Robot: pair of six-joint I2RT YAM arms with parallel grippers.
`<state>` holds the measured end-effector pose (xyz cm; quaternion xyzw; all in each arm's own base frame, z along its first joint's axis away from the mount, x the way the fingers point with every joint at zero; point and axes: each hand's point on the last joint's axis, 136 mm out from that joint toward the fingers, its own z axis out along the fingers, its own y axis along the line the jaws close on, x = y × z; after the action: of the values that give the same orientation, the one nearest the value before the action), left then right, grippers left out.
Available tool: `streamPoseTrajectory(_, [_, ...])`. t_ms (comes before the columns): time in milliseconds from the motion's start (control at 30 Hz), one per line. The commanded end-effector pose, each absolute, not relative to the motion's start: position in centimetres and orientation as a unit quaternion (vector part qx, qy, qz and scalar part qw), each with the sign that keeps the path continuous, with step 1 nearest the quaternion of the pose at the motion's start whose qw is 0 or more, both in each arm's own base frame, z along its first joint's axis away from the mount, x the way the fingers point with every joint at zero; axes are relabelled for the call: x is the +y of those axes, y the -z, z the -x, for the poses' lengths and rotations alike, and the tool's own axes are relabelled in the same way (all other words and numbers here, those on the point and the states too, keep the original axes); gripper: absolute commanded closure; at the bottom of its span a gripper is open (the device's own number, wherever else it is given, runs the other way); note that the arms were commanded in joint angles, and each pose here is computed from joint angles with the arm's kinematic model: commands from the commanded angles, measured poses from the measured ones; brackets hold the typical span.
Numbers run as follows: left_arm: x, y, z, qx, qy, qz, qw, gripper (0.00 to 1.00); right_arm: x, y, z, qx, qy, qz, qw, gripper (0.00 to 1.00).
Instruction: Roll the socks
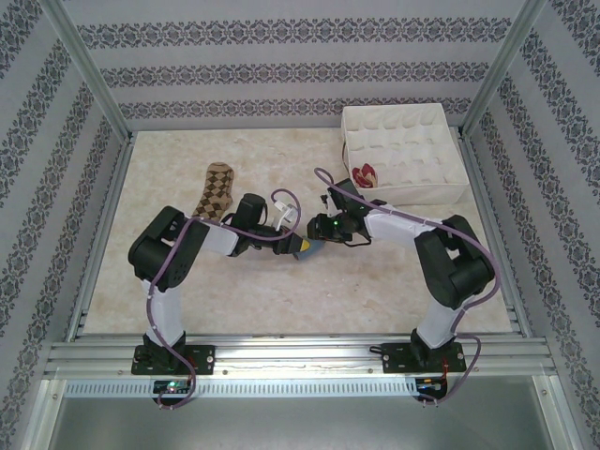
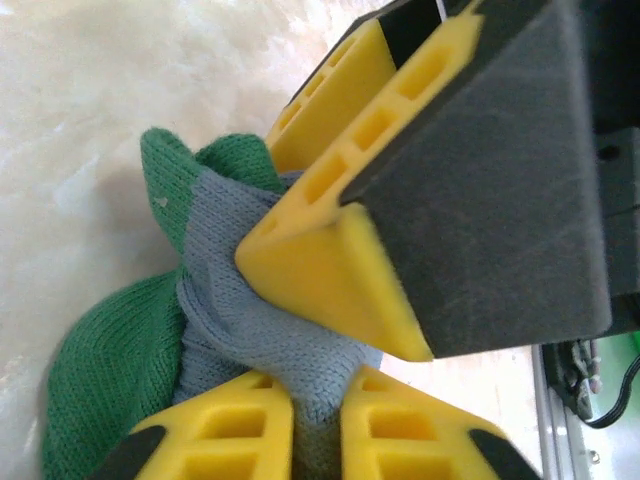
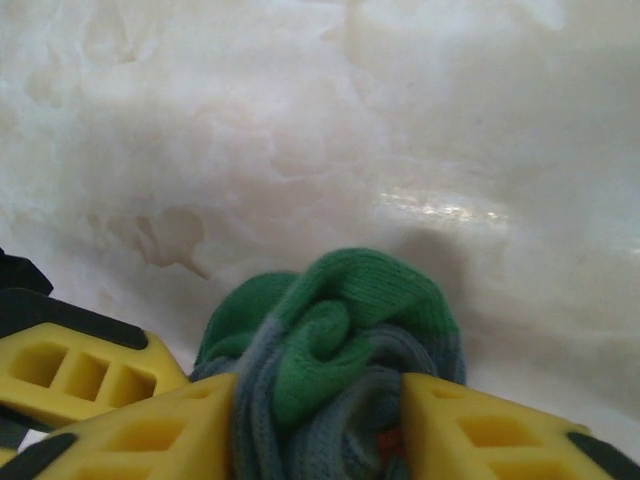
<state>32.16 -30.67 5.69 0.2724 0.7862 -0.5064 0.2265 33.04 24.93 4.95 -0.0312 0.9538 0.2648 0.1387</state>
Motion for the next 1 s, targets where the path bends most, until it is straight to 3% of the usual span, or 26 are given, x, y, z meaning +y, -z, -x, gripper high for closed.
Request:
streamPoseTrajectory(0, [-29.0,-3.8,-31.6,0.821,0.447,-0.281,0.216,0.79,25.0,-3.0,-31.4,0.964,-0.243,0.046,0.1,0.62])
streamPoseTrajectory(100, [-28.5,-4.9,-31.8,0.818,0.408,-0.313,0.256,0.68,24.7,-2.2,-31.1,0.968,-0.229,0.041,0.091,0.66])
streamPoseTrajectory(400, [-27.4,-8.5,-31.5,0.772,0.278,-0.43,0.376,0.57,24.8,-1.4,-31.0,0.972,-0.218,0.042,0.076,0.67])
streamPoseTrajectory(633, [-28.6,-8.0,-29.7,0.723,0.185,-0.542,0.385,0.45,25.1,-1.6,-31.0,0.972,-0.219,0.045,0.074,0.66])
streamPoseTrajectory(867, [-30.0,-4.8,-29.2,0.726,0.164,-0.579,0.333,0.47,25.3,-1.7,-30.8,0.972,-0.224,0.037,0.068,0.59])
streamPoseTrajectory(967, [-30.0,-3.6,-29.4,0.744,0.158,-0.569,0.312,0.65,25.3,-1.8,-30.6,0.972,-0.223,0.033,0.065,0.49])
